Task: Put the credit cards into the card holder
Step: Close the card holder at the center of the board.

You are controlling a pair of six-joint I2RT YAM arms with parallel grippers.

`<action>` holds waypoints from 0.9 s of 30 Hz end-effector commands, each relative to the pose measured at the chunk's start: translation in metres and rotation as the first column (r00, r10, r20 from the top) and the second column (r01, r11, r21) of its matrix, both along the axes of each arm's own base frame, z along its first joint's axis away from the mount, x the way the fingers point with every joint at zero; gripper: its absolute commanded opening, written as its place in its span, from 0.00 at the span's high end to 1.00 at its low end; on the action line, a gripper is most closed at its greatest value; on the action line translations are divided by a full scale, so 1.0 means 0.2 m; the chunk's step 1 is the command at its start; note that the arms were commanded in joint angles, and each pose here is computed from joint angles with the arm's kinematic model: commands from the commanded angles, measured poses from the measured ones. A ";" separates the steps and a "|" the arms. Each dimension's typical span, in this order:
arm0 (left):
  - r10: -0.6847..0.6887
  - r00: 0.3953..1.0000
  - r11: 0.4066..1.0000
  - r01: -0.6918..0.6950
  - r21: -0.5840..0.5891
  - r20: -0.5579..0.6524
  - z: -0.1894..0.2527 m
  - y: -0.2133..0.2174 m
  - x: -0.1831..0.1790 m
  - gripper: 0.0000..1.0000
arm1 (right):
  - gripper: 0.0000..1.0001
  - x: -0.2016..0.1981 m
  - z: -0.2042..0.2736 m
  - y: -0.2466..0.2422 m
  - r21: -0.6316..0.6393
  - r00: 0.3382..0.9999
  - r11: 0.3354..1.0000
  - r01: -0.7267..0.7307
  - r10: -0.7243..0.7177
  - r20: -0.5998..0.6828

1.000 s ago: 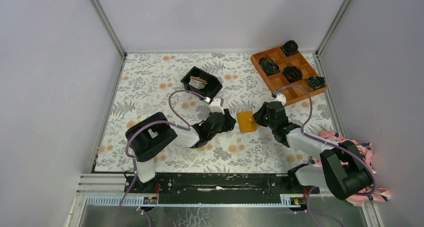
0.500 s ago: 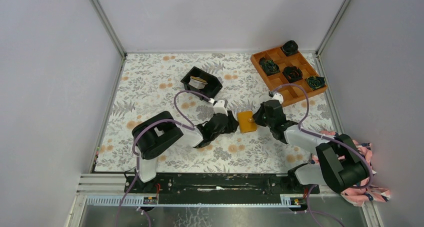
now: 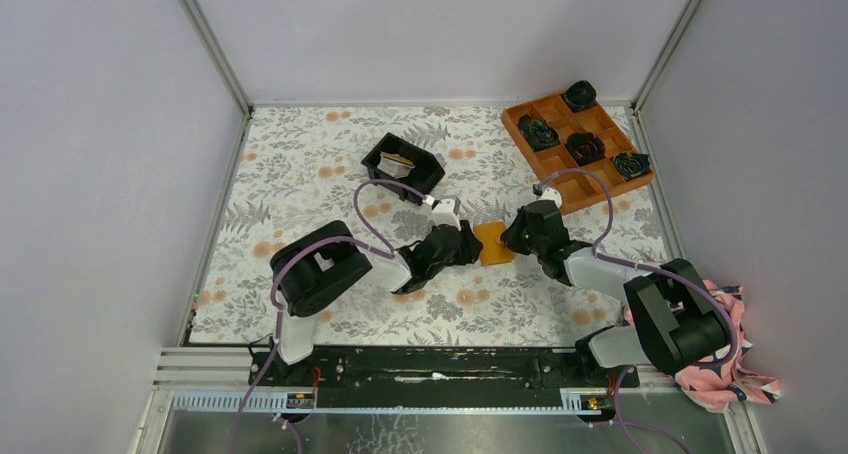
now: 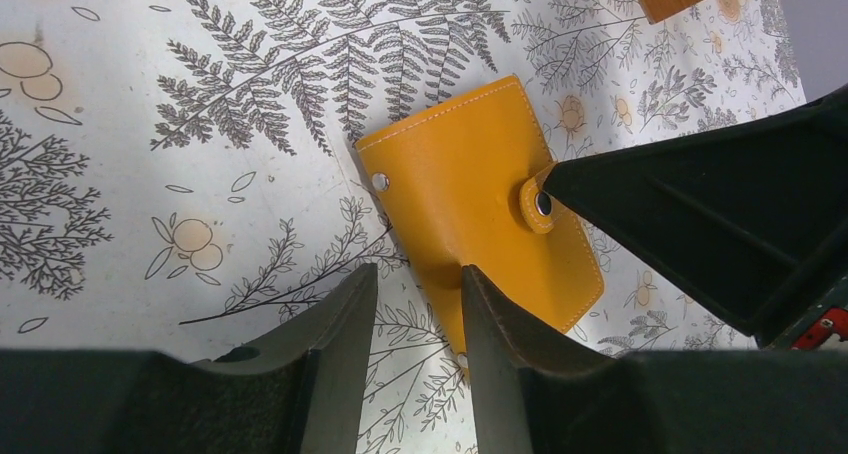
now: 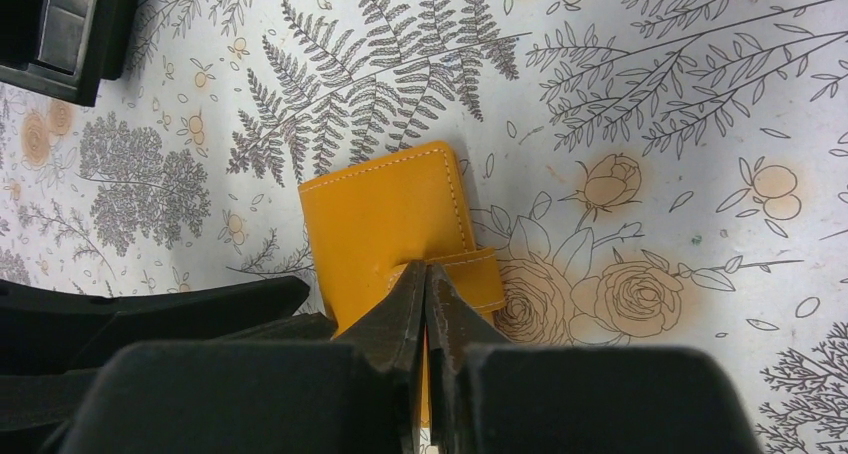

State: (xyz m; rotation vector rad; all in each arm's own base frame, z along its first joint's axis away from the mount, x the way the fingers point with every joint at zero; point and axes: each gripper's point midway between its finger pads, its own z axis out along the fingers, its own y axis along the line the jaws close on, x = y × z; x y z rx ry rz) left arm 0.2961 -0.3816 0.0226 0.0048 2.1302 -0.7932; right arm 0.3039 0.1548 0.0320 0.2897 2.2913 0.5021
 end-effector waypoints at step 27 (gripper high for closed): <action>-0.015 1.000 1.000 0.015 0.004 -0.001 0.00 -0.09 0.01 0.57 | 0.98 -0.07 -0.07 0.05 -0.037 0.998 0.998 -0.059 0.059 -0.003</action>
